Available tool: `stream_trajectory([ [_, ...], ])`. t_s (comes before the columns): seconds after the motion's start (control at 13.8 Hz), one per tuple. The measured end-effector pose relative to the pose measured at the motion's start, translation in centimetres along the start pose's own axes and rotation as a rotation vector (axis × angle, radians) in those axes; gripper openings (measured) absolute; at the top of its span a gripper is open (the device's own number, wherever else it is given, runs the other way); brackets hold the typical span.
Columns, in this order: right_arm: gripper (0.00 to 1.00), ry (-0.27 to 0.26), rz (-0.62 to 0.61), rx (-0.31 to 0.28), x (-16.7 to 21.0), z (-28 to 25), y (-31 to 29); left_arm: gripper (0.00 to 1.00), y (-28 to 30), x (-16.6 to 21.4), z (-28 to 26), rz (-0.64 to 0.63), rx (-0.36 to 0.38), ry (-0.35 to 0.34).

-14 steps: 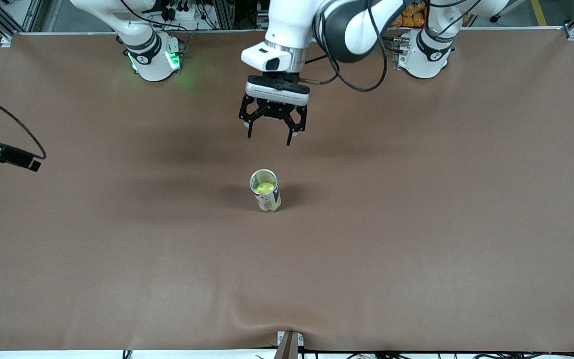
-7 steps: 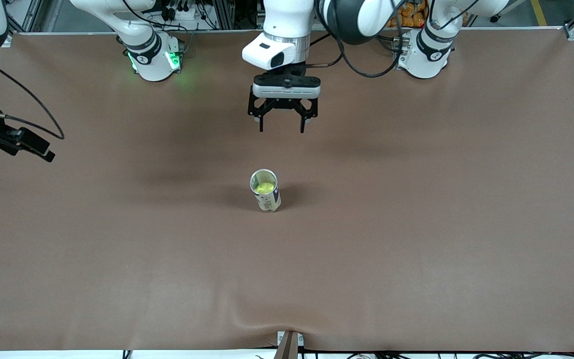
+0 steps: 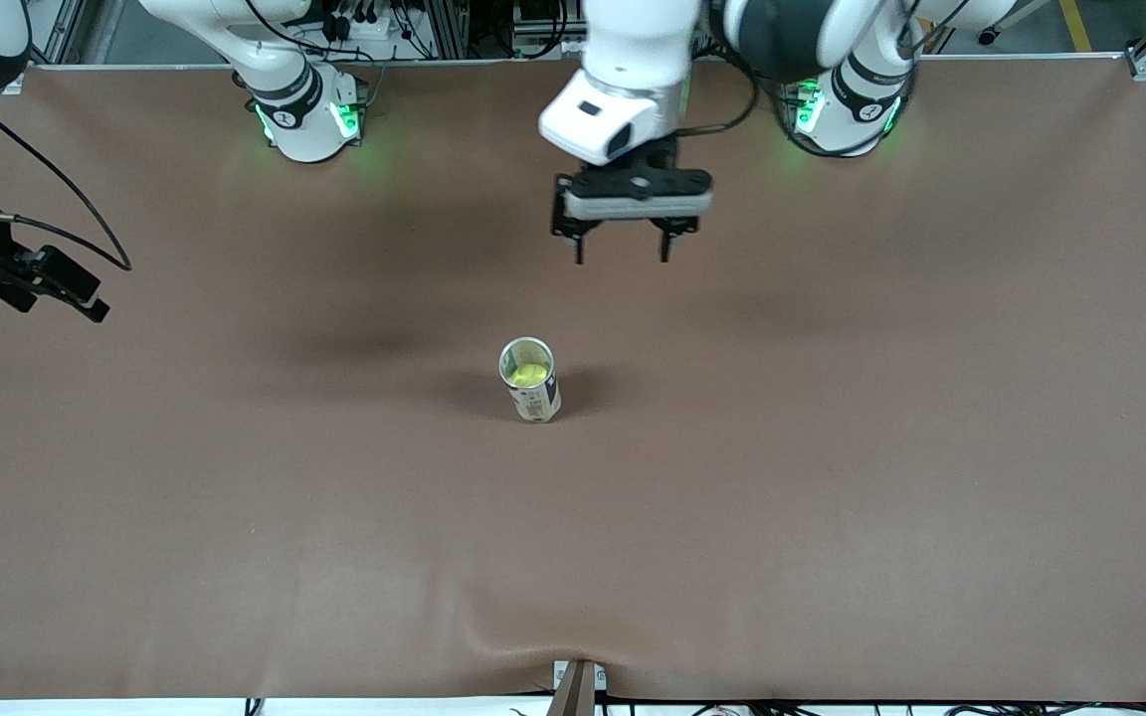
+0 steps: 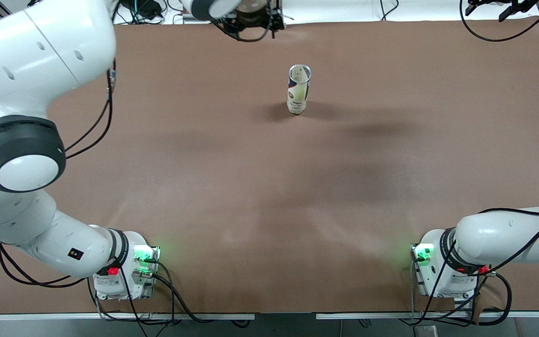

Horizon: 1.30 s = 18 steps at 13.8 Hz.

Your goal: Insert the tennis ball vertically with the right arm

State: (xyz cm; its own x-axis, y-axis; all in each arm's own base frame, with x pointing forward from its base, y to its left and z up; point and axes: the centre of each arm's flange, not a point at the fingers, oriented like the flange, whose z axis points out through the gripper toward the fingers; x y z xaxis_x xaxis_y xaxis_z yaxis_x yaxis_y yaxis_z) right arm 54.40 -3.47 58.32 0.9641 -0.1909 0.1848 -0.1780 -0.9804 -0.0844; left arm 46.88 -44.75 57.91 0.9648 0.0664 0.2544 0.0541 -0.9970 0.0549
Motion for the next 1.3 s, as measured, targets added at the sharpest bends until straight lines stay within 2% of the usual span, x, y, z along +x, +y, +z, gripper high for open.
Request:
stream_trajectory([
  [0.36, 1.0, -0.003, -0.022, 0.003, -0.3, -0.2, -0.8, 1.0, -12.4, 7.4, -2.8, -0.038, -0.047, -0.136],
  [0.58, 1.0, -0.076, -0.117, -0.002, -1.2, -0.6, -1.4, 1.0, -19.0, 10.1, -3.5, -0.062, -0.028, -0.161],
  [0.8, 1.0, -0.089, -0.216, 0.002, -1.4, -2.2, -0.8, 1.0, -21.9, 10.9, -3.2, -0.088, -0.001, -0.192],
  [1.16, 1.0, -0.076, -0.124, -0.006, -1.2, -3.0, -0.8, 1.0, -24.4, 11.5, -2.9, -0.086, 0.019, -0.221],
  [1.3, 1.0, -0.071, -0.208, -0.022, -1.1, -3.2, -0.5, 1.0, -26.5, 11.9, -2.7, -0.07, 0.03, -0.246],
])
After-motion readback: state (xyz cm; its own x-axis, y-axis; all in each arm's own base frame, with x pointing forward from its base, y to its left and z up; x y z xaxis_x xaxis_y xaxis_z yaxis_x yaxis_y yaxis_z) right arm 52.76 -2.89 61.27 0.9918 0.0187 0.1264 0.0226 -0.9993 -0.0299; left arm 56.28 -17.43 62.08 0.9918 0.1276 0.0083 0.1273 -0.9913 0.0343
